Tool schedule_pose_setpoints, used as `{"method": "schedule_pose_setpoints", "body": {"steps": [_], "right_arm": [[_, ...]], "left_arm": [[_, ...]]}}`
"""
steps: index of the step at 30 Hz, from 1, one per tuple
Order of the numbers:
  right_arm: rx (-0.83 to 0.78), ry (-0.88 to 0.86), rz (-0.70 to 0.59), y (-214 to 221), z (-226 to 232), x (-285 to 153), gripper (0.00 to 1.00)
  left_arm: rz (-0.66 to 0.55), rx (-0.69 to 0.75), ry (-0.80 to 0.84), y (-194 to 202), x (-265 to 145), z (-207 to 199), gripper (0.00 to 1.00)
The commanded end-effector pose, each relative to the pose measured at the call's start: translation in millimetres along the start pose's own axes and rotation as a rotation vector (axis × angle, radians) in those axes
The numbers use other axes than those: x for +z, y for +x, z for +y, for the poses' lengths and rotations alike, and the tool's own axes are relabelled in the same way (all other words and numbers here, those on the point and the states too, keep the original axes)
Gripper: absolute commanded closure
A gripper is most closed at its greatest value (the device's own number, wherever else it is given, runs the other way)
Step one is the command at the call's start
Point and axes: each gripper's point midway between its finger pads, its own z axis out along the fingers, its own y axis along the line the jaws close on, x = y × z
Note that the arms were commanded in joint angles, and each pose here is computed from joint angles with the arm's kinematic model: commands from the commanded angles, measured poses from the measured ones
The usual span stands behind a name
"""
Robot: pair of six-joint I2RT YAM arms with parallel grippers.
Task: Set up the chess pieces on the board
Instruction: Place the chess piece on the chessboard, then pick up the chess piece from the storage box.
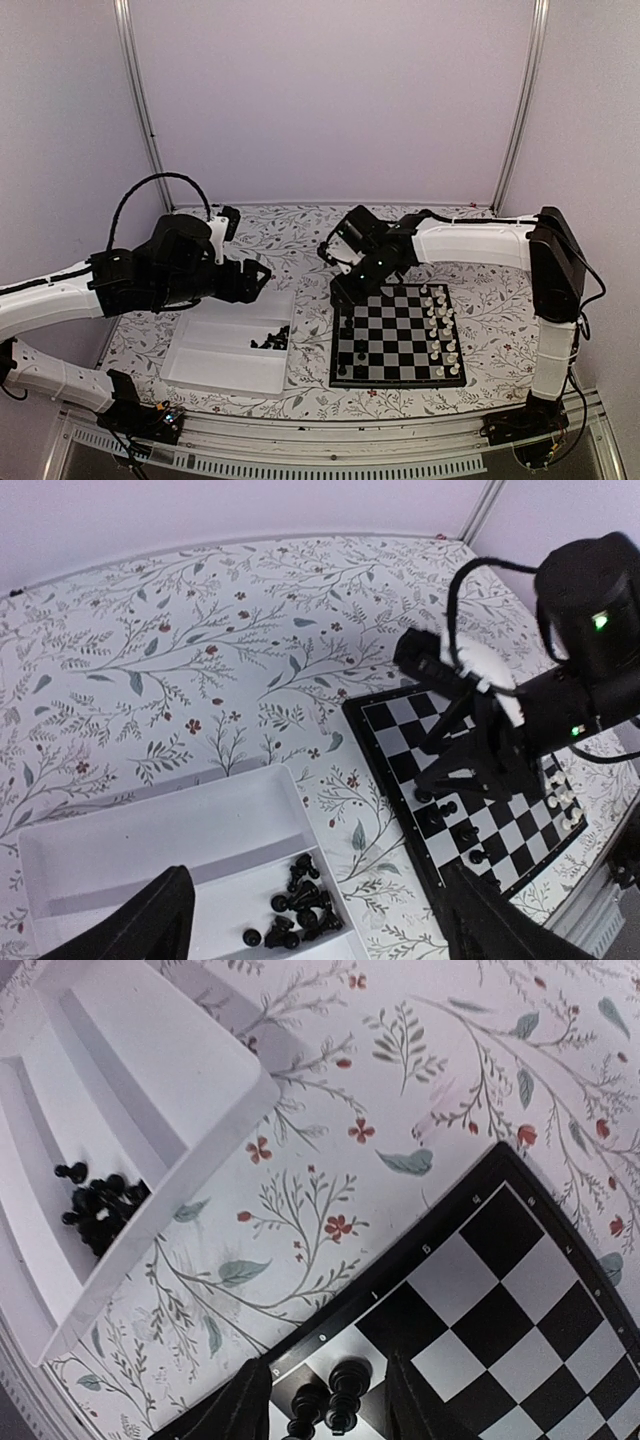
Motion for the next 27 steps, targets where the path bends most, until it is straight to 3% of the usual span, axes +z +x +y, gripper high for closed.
{"method": "schedule_pose_setpoints", "body": {"steps": [1,7,16,20,27], "right_arm": [[0.016,-0.053,-0.167,-52.1,20.2,-65.8,0.59],[-0.001,-0.102,-0.199,-50.2,29.8,-90.1,0.57],[0.024,-0.097,-0.167,-23.1,24.9,-85.3,0.57],[0.028,-0.080,-0.180,-22.7,21.9,-89.6,0.57],[0.037,-0.049,-0.171,-9.8,15.1,-90.2,0.57]], "left_arm": [[0.162,-0.053,-0.095,45.2,1.6,27.5,0.18],[0.433,-0.120,-0.150,115.1,13.8,48.6,0.39],[0.601,-0.046,-0.168,132.1,49.7,45.5,0.55],[0.704,-0.031,-0.178,143.6,62.3,52.1,0.58],[0.774,-0.042,-0.128,151.0,63.5,41.7,0.55]]}}
